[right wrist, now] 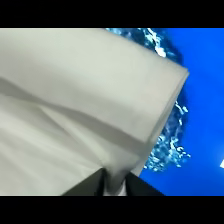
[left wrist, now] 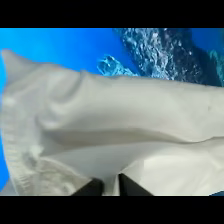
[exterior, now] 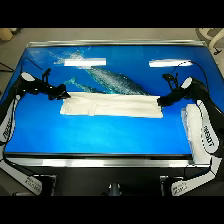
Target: Fold the shirts.
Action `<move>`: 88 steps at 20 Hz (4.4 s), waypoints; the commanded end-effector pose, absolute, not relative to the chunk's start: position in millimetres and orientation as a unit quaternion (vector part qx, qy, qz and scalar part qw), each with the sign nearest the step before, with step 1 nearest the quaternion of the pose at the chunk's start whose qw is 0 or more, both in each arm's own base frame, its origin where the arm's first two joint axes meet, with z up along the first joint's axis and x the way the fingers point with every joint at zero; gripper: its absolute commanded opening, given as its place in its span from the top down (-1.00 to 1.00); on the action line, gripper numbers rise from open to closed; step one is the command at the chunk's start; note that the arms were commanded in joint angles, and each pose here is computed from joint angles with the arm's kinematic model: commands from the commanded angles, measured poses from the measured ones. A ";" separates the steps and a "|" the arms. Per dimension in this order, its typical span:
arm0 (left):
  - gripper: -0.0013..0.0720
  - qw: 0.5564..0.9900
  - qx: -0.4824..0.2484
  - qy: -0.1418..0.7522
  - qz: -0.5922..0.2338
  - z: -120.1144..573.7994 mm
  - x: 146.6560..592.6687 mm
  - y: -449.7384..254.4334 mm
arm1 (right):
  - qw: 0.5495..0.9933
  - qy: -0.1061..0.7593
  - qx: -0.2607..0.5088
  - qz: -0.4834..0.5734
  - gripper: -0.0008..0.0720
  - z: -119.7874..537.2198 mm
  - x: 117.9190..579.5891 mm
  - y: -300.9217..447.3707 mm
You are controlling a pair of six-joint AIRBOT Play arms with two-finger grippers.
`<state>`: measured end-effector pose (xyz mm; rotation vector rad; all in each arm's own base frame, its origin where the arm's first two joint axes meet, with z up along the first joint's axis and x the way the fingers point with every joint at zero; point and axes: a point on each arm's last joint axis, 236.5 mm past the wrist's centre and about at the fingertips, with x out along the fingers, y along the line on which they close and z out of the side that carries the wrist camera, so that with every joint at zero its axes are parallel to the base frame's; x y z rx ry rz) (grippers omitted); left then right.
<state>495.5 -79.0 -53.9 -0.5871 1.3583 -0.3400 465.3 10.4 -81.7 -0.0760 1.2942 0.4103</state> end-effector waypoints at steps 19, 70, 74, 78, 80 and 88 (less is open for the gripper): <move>-0.68 0.795 -0.167 0.513 -0.278 101.9 486.2 -180.6 | 0.721 0.627 0.158 0.249 0.31 -100.3 458.6 65.8; 0.90 0.907 -0.125 0.198 -0.350 343.8 439.5 -144.3 | 0.775 0.481 0.098 0.398 -0.73 13.7 457.3 274.2; 0.90 0.909 -0.108 0.213 -0.341 333.6 439.4 -139.8 | 0.719 0.651 -0.016 0.243 -0.74 -39.0 417.8 100.8; 0.90 0.909 -0.109 0.214 -0.341 333.1 439.8 -139.9 | 0.706 0.654 0.099 0.252 -0.78 -73.6 411.1 114.8; 0.90 0.907 -0.116 0.218 -0.340 332.6 438.9 -140.4 | 0.710 0.644 0.127 0.256 -0.78 -90.5 422.0 134.2; 0.90 0.904 -0.119 0.227 -0.343 329.7 436.2 -141.9 | 0.725 0.563 0.221 0.329 0.92 -69.4 456.2 182.0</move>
